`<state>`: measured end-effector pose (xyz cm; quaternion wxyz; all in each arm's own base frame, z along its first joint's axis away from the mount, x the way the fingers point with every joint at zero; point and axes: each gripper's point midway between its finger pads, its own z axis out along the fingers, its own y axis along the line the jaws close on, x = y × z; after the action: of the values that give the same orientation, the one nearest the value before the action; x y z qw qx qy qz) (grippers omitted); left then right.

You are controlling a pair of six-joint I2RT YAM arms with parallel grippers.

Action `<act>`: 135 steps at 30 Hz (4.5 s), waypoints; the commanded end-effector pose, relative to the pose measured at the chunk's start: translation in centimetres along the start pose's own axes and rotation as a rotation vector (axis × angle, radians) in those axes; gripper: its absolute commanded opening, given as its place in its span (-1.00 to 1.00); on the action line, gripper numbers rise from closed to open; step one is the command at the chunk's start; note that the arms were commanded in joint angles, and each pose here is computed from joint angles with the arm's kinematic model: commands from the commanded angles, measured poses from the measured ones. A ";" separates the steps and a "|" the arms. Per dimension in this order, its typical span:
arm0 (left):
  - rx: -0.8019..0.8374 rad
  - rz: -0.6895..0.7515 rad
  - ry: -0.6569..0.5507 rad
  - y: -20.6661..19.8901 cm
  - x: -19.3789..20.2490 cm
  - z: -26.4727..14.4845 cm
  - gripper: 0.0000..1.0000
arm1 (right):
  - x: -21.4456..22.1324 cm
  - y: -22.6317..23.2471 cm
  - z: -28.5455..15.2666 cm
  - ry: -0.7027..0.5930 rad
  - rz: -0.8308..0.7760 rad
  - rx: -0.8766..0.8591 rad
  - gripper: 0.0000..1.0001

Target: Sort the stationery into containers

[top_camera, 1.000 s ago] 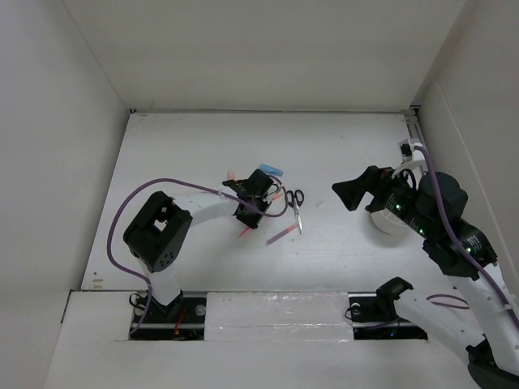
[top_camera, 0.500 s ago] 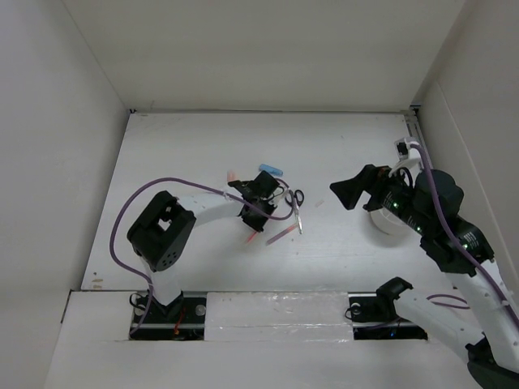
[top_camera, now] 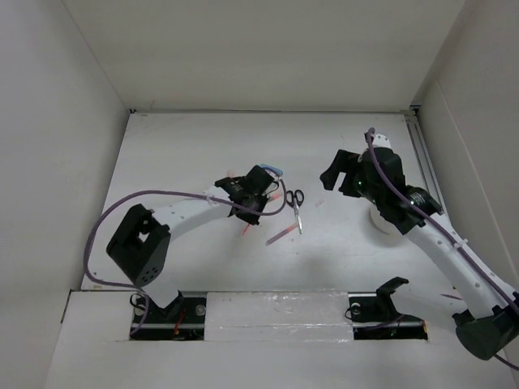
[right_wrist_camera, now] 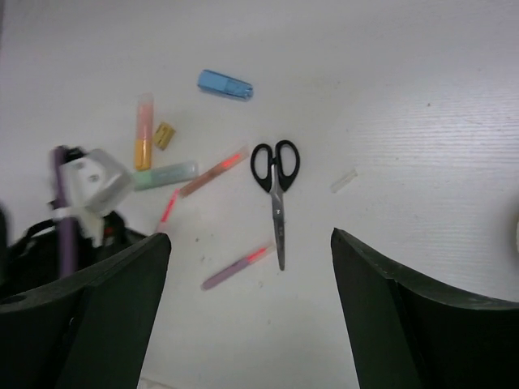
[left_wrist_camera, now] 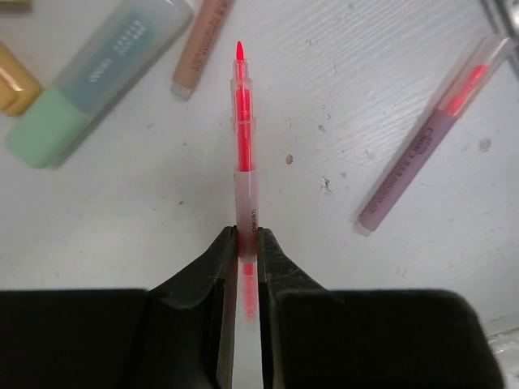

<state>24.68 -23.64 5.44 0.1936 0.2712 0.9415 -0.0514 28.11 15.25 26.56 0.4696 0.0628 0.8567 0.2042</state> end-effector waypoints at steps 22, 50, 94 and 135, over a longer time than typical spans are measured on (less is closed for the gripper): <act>-0.044 -0.457 -0.642 4.6 -3.7 -16.7 -1.00 | 8.8 -4.8 12.0 0.094 0.240 0.527 0.15; 0.110 -0.362 -0.709 2.4 -4.2 -19.2 -1.00 | 12.5 -9.4 16.8 0.167 0.374 0.708 0.13; 0.190 -0.308 -0.714 1.0 -4.1 -19.7 -1.00 | 15.1 -11.4 18.1 0.239 0.406 0.846 0.00; 0.756 0.077 -0.774 -8.1 -1.8 -25.9 -1.00 | -3.4 4.6 8.5 -0.183 0.198 -0.035 -1.00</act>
<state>16.91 -24.01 27.49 0.4404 0.2206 0.7804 -0.3852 36.38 19.23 18.21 0.4178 0.2416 0.8575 0.1780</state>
